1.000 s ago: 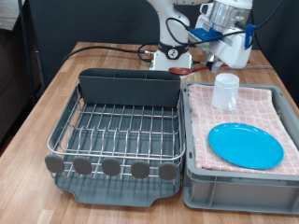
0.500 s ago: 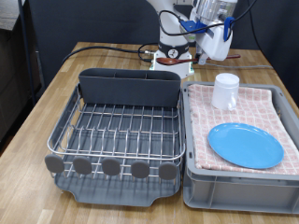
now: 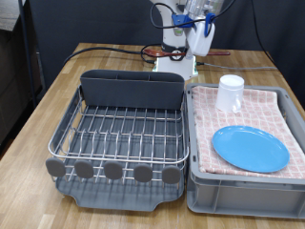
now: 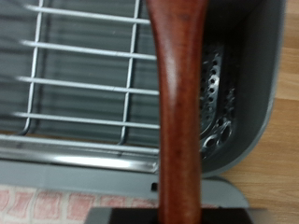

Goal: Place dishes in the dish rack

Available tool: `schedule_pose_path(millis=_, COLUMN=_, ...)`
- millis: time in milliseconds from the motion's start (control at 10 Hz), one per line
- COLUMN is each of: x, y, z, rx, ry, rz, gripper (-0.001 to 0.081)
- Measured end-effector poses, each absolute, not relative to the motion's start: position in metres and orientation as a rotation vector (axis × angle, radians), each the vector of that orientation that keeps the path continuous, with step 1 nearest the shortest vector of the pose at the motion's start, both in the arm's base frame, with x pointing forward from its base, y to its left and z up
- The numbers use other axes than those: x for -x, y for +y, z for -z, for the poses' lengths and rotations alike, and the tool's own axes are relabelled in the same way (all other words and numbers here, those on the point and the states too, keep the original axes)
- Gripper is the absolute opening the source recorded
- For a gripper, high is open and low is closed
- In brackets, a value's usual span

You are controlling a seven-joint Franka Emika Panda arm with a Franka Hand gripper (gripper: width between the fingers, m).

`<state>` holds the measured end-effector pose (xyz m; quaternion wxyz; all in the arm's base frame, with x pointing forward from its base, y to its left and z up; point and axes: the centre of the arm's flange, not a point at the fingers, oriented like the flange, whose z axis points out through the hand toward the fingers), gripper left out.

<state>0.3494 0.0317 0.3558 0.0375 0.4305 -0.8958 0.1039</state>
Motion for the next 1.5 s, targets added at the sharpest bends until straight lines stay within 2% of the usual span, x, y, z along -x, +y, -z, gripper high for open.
schedule_pose_path(millis=300, x=-0.338, y=0.011, z=-0.364, rx=-1.266, ry=-2.783, rz=-0.283, gripper=0.0086)
schedule_pose_path(millis=700, x=-0.33, y=-0.033, z=-0.359, rx=-1.264, ry=-2.866, rz=0.071, gripper=0.0086)
schedule_pose_path(millis=1200, x=-0.325, y=-0.059, z=-0.334, rx=-1.384, ry=-2.953, rz=0.438, gripper=0.0086)
schedule_pose_path(millis=1500, x=-0.328, y=-0.069, z=-0.305, rx=-1.362, ry=-2.973, rz=0.553, gripper=0.0086)
